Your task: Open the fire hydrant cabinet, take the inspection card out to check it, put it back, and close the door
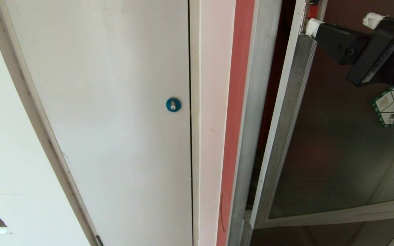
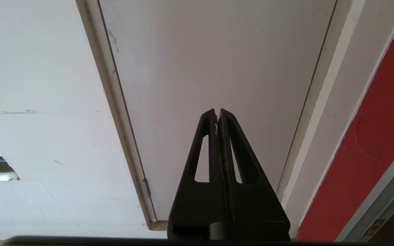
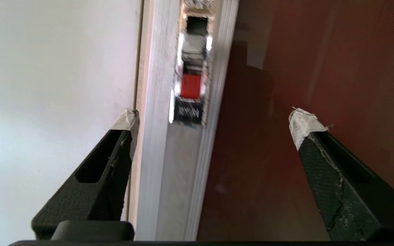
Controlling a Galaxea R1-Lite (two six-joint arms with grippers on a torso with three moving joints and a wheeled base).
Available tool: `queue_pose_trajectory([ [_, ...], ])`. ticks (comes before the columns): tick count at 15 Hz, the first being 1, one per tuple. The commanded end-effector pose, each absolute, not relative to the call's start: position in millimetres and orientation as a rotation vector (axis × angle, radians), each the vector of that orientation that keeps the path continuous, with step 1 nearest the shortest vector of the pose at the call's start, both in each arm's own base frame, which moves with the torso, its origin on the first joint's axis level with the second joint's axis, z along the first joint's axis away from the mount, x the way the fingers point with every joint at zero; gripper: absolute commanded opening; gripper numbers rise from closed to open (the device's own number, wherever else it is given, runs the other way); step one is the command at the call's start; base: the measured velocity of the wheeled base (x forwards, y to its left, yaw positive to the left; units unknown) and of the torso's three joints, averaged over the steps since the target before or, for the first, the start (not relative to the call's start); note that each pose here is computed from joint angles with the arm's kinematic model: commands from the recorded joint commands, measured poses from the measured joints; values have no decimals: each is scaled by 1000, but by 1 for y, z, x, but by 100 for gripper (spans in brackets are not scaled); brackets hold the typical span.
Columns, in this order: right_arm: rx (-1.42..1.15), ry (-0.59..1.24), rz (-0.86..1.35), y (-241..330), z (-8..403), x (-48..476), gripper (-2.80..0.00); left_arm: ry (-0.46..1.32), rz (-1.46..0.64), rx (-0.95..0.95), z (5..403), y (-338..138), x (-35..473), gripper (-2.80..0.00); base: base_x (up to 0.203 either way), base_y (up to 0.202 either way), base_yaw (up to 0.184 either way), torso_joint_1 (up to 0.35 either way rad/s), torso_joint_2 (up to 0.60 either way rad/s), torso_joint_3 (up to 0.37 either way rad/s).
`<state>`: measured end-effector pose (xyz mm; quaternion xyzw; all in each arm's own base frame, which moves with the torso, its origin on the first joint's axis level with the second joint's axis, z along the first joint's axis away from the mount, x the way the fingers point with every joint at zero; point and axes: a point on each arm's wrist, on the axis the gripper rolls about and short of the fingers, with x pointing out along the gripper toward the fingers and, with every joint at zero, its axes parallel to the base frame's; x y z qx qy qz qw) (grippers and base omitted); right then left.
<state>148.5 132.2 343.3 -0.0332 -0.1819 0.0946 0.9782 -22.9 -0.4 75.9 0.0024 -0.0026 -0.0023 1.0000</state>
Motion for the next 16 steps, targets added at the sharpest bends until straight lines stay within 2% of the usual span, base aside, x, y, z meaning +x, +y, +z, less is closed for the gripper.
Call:
queue_pose_trajectory([
  [1,-59,-377,185,122,343,139,0,-5,-5,5,76,0,-23,-280,0,0,0,0,0,0],
  [3,-67,-367,186,120,338,136,0,-5,-5,5,76,0,-23,-280,0,0,0,0,0,0],
  [4,-72,-361,188,120,335,136,-42,-5,-5,5,76,0,-23,-280,0,0,0,0,0,0],
  [5,-75,-357,188,120,334,136,-280,-5,-5,5,76,0,-23,-280,0,0,0,0,0,0],
  [16,-97,-335,119,98,321,131,-280,-5,-5,5,76,0,-23,-280,0,0,0,0,0,0],
])
